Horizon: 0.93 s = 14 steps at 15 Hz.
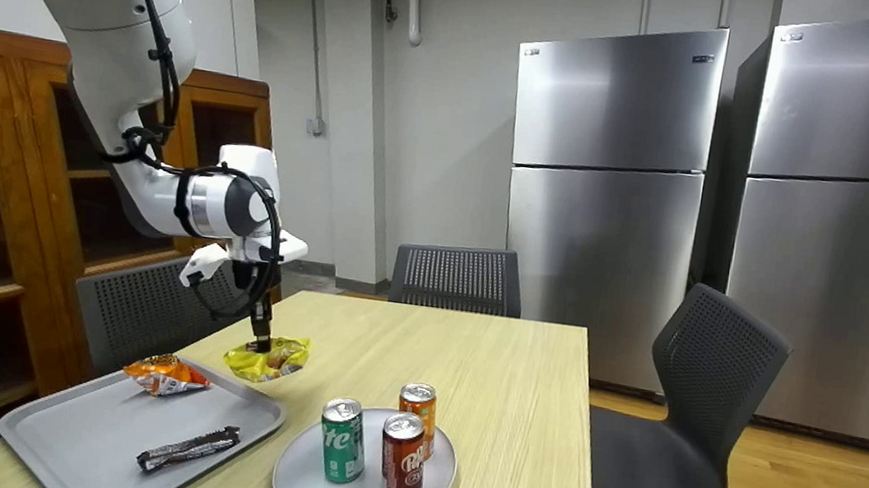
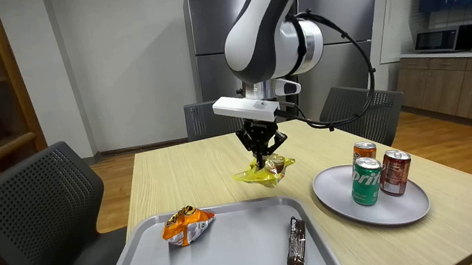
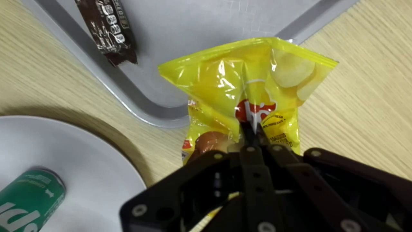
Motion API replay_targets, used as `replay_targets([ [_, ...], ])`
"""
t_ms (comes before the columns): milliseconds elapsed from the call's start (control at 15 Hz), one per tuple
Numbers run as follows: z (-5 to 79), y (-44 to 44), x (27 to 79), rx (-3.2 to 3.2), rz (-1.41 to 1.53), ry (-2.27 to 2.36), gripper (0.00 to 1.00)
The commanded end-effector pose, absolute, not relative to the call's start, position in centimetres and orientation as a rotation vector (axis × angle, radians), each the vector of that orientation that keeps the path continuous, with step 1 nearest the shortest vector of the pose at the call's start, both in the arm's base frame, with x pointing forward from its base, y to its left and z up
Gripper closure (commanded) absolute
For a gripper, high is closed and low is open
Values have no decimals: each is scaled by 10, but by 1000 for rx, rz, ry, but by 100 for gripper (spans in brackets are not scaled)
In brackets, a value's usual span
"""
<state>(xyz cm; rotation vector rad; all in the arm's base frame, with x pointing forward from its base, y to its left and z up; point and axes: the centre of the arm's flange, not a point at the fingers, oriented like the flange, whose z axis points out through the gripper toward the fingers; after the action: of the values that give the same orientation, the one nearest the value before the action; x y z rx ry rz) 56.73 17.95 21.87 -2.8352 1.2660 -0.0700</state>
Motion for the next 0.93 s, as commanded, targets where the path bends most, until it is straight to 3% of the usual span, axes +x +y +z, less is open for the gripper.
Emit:
replay_targets([
  [0, 213, 174, 586, -2790, -108, 1414, 100],
  [733, 188, 165, 593, -2663, -126, 1718, 100],
  [800, 188, 165, 593, -2643, -126, 1747, 74],
  [867, 188, 165, 592, -2633, -130, 1765, 72],
])
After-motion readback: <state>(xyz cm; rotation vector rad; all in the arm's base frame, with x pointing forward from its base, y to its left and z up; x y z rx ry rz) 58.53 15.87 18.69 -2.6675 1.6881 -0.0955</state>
